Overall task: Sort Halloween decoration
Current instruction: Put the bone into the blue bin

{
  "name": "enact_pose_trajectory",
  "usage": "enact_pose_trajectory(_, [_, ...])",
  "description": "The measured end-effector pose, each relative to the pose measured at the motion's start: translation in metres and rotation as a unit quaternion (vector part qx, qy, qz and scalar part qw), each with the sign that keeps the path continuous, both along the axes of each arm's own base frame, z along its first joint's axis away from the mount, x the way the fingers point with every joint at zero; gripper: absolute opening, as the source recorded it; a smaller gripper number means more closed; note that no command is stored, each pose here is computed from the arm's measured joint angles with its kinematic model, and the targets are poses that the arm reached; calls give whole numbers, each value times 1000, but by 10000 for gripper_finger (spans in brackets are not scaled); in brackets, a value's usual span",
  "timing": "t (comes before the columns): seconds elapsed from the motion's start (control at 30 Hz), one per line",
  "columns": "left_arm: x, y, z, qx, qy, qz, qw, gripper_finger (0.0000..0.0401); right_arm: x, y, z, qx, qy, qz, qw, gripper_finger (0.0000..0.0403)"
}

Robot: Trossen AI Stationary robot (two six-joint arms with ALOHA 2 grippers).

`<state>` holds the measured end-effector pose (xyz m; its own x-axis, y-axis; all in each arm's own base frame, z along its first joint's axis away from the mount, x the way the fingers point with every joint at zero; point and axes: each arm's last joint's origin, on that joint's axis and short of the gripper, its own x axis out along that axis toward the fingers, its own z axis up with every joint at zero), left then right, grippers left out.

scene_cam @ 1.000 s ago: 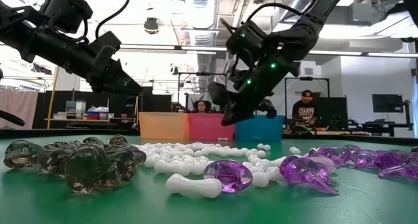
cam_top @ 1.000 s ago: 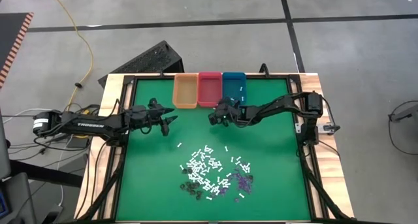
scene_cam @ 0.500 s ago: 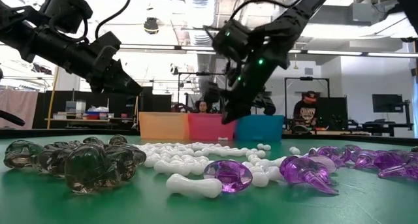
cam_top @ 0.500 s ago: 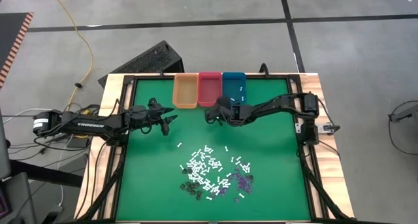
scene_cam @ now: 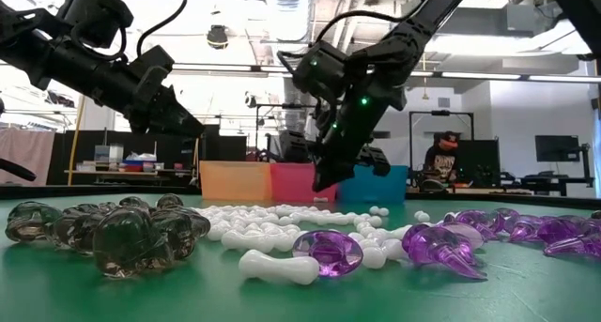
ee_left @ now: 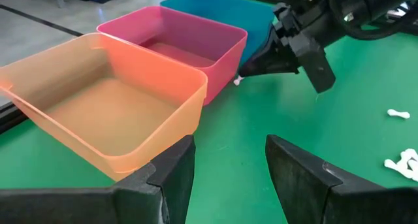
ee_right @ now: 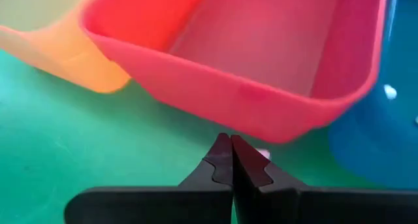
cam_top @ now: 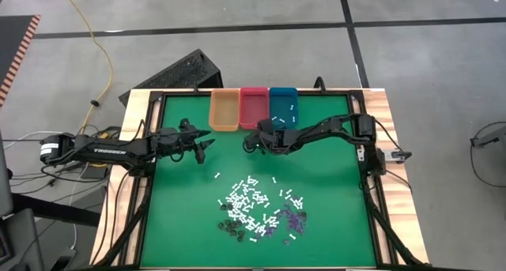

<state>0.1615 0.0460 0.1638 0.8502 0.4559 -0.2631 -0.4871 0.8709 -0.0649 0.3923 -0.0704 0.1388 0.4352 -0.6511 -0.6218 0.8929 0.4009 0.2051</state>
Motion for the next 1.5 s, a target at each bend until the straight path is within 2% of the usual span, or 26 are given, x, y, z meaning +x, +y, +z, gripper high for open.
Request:
enact_pose_trajectory(0.67, [0,0,-1,-2,8,1,1000,178,-1,-14,-10,11,10,-5,1000,17])
enact_pose_trajectory(1.0, [0,0,-2,-5,6,1,1000,178,3,26,-11,24,21,38,999,17])
enact_pose_trajectory(1.2, [-1,0,-2,-7,10,-1,1000,178,0,62,3,30,24,92,995,17])
enact_pose_trajectory(1.3, [-1,0,-3,-8,14,-1,1000,178,-4,75,21,13,13,103,995,18])
enact_pose_trajectory(1.37, [-1,0,-3,-9,17,-1,1000,178,-7,81,31,-23,20,111,993,26])
enact_pose_trajectory(1.43, [-1,0,-4,-9,20,-1,1000,178,-8,90,41,-73,45,155,984,39])
enact_pose_trajectory(1.5, [-1,0,-4,-9,20,-1,1000,178,-7,101,49,-123,61,223,965,52])
